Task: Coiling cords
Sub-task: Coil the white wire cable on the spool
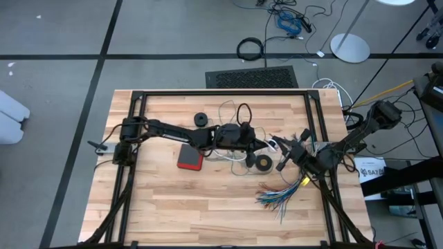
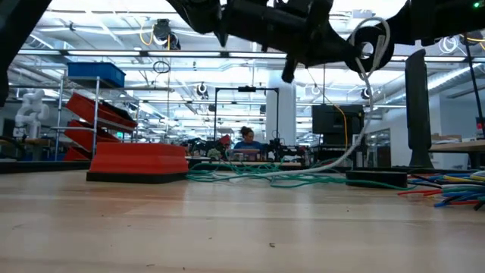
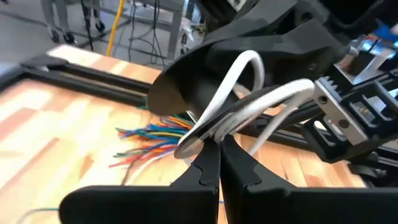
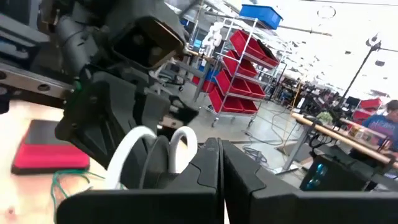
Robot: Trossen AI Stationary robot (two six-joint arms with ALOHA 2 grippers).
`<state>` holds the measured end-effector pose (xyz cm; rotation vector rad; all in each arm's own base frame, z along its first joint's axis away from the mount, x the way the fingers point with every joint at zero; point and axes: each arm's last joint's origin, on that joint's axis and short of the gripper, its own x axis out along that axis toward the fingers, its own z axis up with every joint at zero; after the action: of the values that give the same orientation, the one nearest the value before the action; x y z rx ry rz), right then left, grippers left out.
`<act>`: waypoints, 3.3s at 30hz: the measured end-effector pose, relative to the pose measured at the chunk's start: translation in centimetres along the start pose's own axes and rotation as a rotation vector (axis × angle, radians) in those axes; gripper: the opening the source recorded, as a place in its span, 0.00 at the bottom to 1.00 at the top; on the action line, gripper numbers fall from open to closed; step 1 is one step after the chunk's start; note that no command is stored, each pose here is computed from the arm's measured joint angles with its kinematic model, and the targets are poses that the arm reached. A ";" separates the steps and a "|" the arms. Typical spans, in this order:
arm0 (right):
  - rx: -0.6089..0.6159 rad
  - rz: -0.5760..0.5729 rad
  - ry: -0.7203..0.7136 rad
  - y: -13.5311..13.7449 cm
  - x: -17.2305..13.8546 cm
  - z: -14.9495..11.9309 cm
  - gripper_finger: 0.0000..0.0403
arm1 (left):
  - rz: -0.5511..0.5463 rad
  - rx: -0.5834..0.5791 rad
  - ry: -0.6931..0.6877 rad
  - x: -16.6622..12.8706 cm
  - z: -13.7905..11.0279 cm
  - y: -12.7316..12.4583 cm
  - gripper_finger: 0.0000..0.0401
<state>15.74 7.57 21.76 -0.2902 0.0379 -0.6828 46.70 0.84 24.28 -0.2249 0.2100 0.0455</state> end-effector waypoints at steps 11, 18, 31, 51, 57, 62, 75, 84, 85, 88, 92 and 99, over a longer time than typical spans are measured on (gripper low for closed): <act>0.141 0.045 -0.087 -0.5 0.1 1.1 0.00 | 0.093 0.172 -0.024 -0.6 -0.2 -3.5 0.00; 0.253 0.005 -0.097 -1.0 0.6 1.4 0.00 | 0.130 0.260 -0.023 -0.8 -0.5 -4.8 0.00; 0.392 0.109 -0.194 -1.3 1.5 1.7 0.00 | 0.193 0.433 0.007 -1.2 -1.2 -6.8 0.00; 0.519 0.122 -0.191 -2.7 0.6 -0.2 0.00 | 0.247 0.440 0.033 -1.3 -1.6 -7.2 0.00; 0.608 0.057 -0.214 -3.9 0.5 -1.5 0.00 | 0.274 0.437 -0.036 -1.1 -0.6 -6.1 0.00; 0.634 -0.049 -0.227 -4.5 1.5 -1.8 0.00 | 0.316 0.446 -0.058 -0.9 0.0 -4.6 0.00; 0.800 -0.163 -0.326 -6.0 5.1 -2.2 0.00 | 0.410 0.505 -0.087 -0.8 1.3 -1.3 0.00; 0.780 -0.165 -0.338 -5.4 8.1 -0.9 0.00 | 0.522 0.629 -0.078 -0.9 1.7 -0.7 0.00; 0.782 -0.168 -0.334 -5.3 8.3 -0.9 0.00 | 0.536 0.636 -0.078 -0.9 1.8 -0.7 0.00; 0.791 -0.173 -0.317 -5.0 8.8 -1.3 0.00 | 0.577 0.654 -0.071 -1.0 1.8 -0.6 0.00; 0.807 -0.174 -0.303 -4.8 9.0 -1.7 0.00 | 0.632 0.680 -0.043 -1.1 1.7 -0.5 0.00; 0.803 -0.168 -0.290 -4.6 9.1 -1.9 0.00 | 0.708 0.721 -0.012 -1.2 1.6 -0.9 0.00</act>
<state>19.76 -1.99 21.75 0.3867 -0.5332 -0.7631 45.90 0.31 26.23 0.5778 0.2730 0.6622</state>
